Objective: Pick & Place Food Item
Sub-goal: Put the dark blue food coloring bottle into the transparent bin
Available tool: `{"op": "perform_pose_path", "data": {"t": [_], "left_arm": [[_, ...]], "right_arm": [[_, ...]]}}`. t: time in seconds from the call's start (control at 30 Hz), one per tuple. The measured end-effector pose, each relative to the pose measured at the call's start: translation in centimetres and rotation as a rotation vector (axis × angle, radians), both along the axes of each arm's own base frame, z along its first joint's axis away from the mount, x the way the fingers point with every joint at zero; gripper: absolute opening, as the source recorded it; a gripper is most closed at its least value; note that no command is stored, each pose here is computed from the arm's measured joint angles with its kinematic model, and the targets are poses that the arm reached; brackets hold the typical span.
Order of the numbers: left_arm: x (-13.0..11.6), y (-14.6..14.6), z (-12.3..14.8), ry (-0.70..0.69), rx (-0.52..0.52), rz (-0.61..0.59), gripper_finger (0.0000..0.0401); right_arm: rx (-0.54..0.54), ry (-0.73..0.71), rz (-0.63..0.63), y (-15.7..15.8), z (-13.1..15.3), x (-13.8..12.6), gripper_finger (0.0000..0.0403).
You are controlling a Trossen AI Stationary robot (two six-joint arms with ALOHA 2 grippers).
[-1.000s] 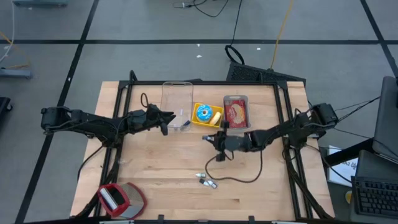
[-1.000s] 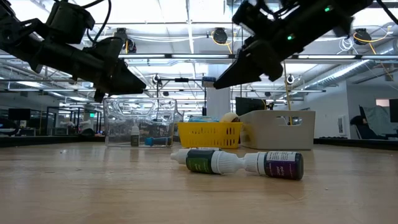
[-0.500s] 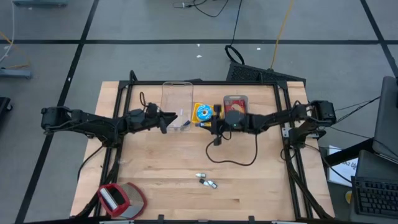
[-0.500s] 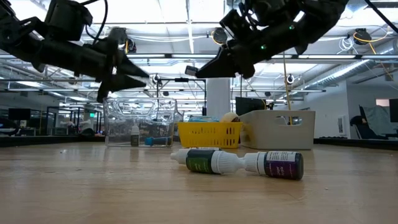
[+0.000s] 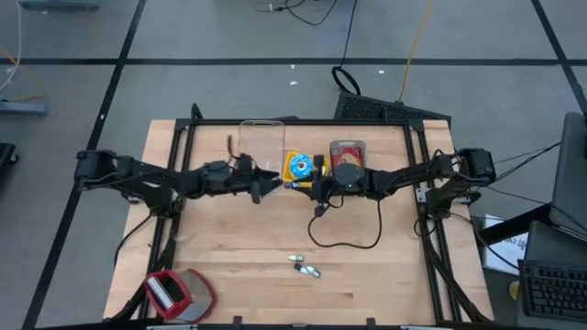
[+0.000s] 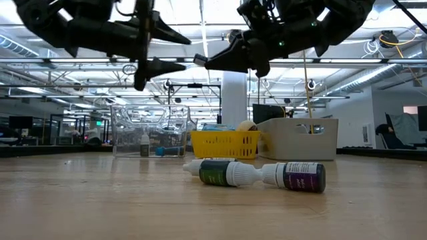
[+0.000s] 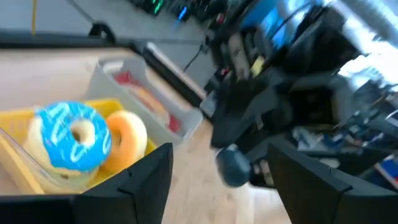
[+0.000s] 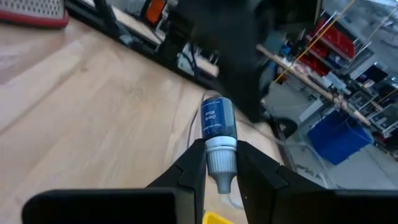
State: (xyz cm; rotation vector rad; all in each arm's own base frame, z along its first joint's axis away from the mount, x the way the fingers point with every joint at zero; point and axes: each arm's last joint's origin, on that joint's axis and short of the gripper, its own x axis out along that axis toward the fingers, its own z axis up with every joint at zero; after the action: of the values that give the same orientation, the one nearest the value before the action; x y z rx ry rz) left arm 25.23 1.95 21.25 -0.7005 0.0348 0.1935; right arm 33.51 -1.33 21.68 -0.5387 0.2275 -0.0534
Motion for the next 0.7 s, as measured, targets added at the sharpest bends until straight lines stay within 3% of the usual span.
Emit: {"op": "perform_pose_path", "data": {"t": [0.27, 0.7], "left_arm": [[3.8, -0.6, -0.2, 0.054, -0.002, -0.050, 0.0251], [4.3, -0.7, -0.1, 0.055, 0.021, -0.076, 0.0227]], "right_arm": [[-0.016, -0.011, -0.032, 0.4, 0.1, 0.0, 0.0060], [-0.033, 0.012, -0.109, 0.2, -0.1, 0.0, 0.0061]]}}
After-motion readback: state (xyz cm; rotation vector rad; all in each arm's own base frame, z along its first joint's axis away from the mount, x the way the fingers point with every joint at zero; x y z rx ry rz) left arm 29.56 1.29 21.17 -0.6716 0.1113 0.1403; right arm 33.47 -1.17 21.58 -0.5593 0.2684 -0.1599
